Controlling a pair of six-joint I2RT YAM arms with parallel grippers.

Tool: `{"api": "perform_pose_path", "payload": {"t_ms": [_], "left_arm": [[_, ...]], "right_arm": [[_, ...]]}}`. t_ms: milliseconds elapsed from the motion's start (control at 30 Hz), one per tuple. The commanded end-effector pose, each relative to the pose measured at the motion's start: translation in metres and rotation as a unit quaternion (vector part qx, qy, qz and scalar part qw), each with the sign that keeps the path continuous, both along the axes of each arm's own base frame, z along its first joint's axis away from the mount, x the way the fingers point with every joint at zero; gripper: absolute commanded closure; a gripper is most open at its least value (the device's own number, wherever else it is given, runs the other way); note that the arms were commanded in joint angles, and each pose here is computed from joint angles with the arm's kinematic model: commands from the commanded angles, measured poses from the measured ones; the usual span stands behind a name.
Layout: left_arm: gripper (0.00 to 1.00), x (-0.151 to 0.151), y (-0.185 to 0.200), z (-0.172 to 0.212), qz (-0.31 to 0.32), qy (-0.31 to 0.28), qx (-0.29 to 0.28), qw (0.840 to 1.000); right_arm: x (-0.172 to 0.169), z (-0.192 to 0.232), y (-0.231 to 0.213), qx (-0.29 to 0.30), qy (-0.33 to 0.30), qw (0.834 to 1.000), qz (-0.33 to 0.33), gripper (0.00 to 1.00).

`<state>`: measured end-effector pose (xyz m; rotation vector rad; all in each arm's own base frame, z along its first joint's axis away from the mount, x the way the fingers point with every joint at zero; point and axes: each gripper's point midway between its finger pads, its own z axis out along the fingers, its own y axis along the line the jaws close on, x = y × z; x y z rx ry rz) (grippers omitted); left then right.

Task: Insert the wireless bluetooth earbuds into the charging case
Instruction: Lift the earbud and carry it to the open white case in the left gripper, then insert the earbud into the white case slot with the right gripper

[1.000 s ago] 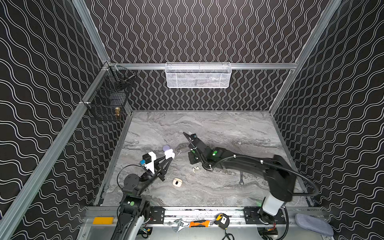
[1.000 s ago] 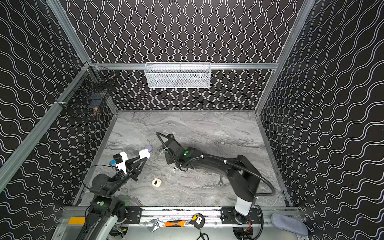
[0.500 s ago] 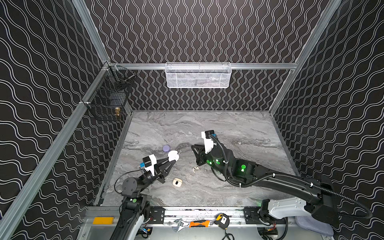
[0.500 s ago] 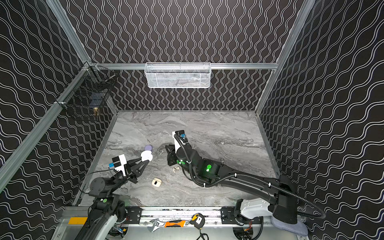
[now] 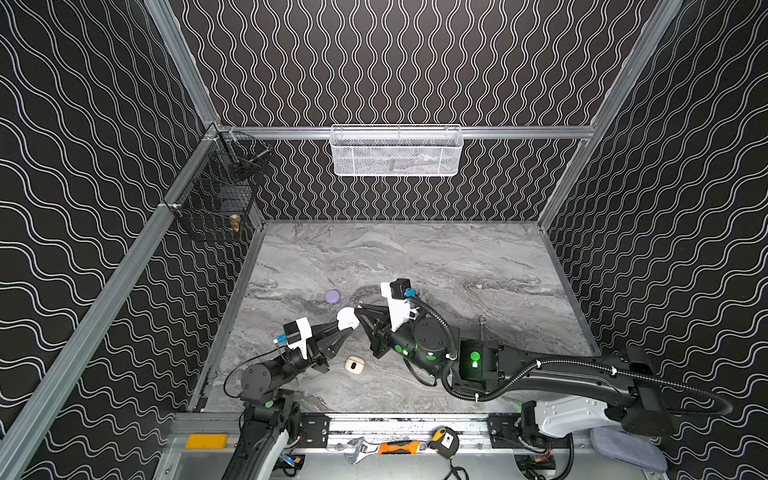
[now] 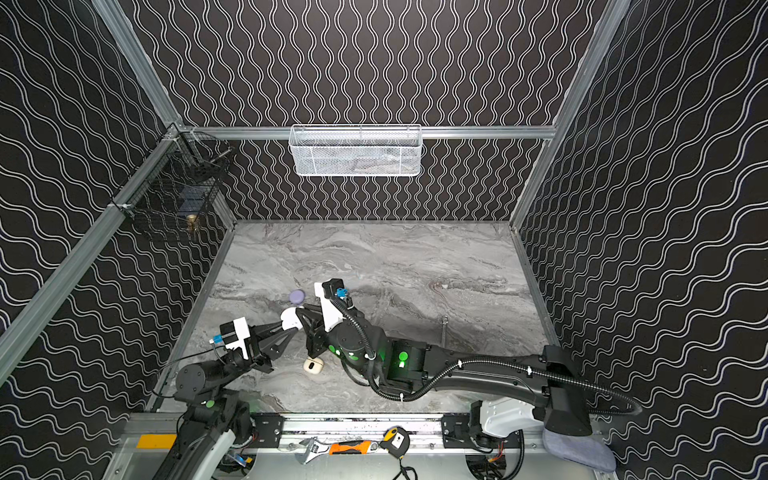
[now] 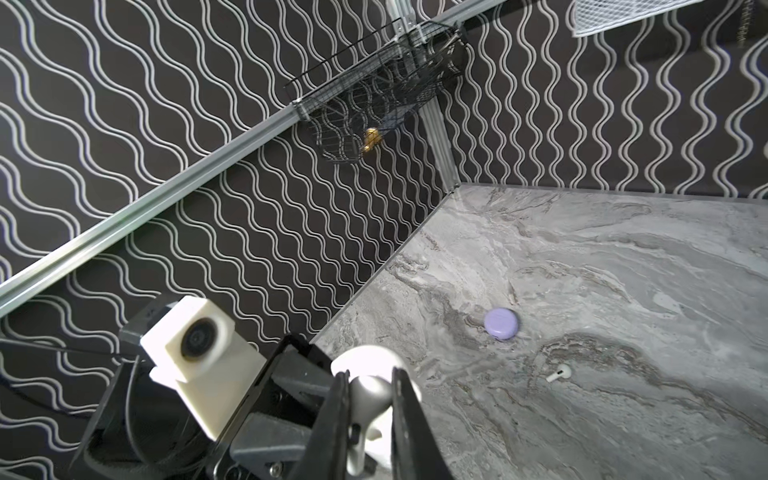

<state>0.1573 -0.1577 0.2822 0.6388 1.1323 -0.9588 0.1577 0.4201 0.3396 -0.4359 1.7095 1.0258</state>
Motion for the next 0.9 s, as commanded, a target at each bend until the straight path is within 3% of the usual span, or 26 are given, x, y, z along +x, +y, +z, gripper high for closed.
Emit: {"api": "perform_pose_path", "payload": {"t_ms": [0, 867], "left_arm": [[1.0, -0.01, -0.001, 0.009, -0.016, -0.025, -0.007, 1.0], [1.0, -0.021, 0.001, 0.021, -0.019, -0.041, -0.016, 0.999]], "right_arm": [[0.0, 0.008, 0.002, 0.027, -0.01, 1.0, -0.003, 0.89], [0.003, -0.016, 0.009, 0.01, -0.012, 0.999, -0.028, 0.93]]}}
